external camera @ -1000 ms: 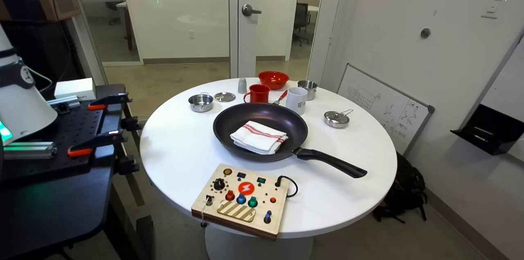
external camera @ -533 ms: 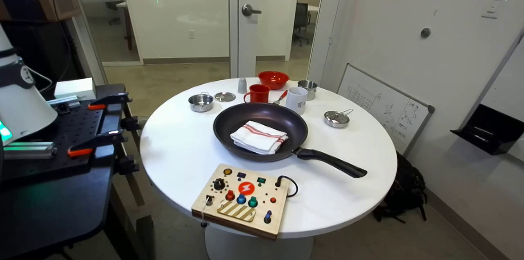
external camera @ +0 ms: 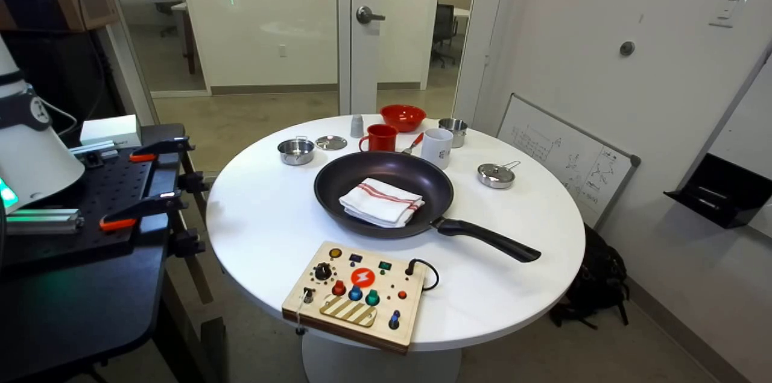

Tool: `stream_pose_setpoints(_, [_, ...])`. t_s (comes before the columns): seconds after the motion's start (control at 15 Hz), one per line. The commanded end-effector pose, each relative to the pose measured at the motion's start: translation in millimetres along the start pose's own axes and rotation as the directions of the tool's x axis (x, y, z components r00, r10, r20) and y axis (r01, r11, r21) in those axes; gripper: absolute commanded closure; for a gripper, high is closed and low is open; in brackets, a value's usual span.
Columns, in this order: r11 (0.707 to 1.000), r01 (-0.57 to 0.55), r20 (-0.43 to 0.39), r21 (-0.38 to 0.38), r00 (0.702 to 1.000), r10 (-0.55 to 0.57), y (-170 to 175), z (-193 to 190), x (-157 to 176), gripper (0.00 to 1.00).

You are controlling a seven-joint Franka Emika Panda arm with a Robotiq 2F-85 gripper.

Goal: Use the towel to wipe the inside of the pan

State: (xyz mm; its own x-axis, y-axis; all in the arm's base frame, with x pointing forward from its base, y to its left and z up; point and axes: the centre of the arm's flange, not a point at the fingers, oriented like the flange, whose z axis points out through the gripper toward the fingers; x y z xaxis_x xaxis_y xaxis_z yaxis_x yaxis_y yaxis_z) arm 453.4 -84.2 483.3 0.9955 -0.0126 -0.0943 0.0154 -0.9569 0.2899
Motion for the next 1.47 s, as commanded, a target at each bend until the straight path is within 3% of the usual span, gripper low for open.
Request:
stream_pose_setpoints(0.0, [0.988, 0.154, -0.115, -0.009, 0.981, -0.154, -9, 59, 78, 0.00])
stream_pose_setpoints(0.2, [0.961, 0.239, -0.125, 0.137, 0.967, -0.222, -18, 119, 123, 0.00])
stream_pose_setpoints(0.27, [0.982, 0.176, -0.127, 0.065, 0.978, -0.167, -23, 92, 79, 0.00])
stream_pose_setpoints(0.47, [0.970, 0.214, -0.112, 0.116, 0.973, -0.202, -26, 133, 104, 0.00])
stream_pose_setpoints(0.8, [0.970, 0.216, -0.127, 0.112, 0.971, -0.202, -24, 127, 110, 0.00])
stream_pose_setpoints(1.2, [0.975, 0.220, -0.129, 0.013, 0.968, -0.216, -69, 175, 151, 0.00])
stream_pose_setpoints(1.4, [0.967, 0.253, -0.110, 0.033, 0.962, -0.249, -93, 203, 158, 0.00])
